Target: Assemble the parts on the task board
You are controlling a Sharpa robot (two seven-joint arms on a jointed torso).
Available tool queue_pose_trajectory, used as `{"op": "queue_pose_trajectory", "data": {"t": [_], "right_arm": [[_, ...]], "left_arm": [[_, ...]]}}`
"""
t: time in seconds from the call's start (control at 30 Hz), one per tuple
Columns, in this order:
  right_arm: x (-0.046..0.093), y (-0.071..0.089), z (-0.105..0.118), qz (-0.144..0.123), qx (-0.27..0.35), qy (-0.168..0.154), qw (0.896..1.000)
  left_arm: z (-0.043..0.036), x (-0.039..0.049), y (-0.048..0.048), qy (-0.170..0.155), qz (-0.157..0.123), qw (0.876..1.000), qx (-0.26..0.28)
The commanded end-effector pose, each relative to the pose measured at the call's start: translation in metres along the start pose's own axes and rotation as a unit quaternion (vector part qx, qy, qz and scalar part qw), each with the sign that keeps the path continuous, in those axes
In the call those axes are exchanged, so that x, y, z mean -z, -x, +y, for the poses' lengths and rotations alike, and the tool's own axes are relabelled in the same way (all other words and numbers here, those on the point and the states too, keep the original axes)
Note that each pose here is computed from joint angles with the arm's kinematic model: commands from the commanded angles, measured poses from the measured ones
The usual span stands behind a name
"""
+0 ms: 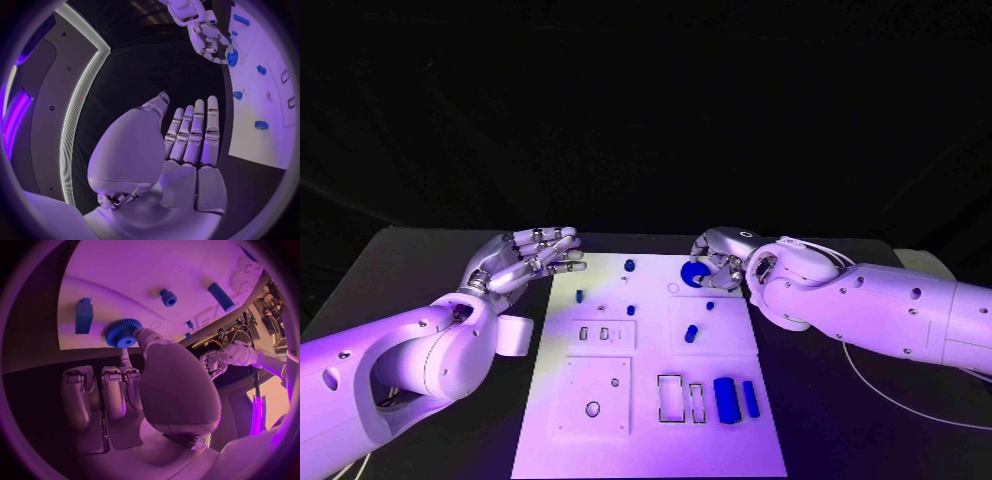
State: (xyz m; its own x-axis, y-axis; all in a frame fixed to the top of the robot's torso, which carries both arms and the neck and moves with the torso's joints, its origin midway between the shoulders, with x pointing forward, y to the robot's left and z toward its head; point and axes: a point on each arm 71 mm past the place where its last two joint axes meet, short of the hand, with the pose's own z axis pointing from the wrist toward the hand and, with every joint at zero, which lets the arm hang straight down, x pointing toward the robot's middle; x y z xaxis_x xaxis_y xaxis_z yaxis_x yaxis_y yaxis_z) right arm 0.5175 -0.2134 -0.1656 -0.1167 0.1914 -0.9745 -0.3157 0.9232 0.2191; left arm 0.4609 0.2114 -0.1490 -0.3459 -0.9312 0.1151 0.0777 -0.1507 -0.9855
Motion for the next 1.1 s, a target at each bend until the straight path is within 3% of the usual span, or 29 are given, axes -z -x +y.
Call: {"op": "queue_pose_trajectory", "data": {"t": [0.03,0.33,0.6,0.83,1.1], "right_arm": [[0.001,0.002,0.004,-0.033,-0.013,0.012,0.999],[0.006,0.01,0.021,-0.075,-0.011,0.04,0.996],[0.008,0.015,0.059,-0.099,0.006,0.091,0.991],[-0.001,0.008,0.092,-0.095,0.009,0.125,0.988],[-0.014,-0.014,0.113,-0.068,0.012,0.136,0.988]], "left_arm": [[-0.0008,-0.0006,-0.0022,-0.002,0.009,1.0,0.004],[-0.0005,-0.0007,-0.0023,0.0,0.008,1.0,0.003],[-0.0005,-0.0007,-0.0036,0.0,0.009,1.0,0.004],[-0.0006,-0.0008,-0.0048,-0.001,0.01,1.0,0.004],[-0.0006,-0.0011,-0.0059,-0.001,0.01,1.0,0.005]]}}
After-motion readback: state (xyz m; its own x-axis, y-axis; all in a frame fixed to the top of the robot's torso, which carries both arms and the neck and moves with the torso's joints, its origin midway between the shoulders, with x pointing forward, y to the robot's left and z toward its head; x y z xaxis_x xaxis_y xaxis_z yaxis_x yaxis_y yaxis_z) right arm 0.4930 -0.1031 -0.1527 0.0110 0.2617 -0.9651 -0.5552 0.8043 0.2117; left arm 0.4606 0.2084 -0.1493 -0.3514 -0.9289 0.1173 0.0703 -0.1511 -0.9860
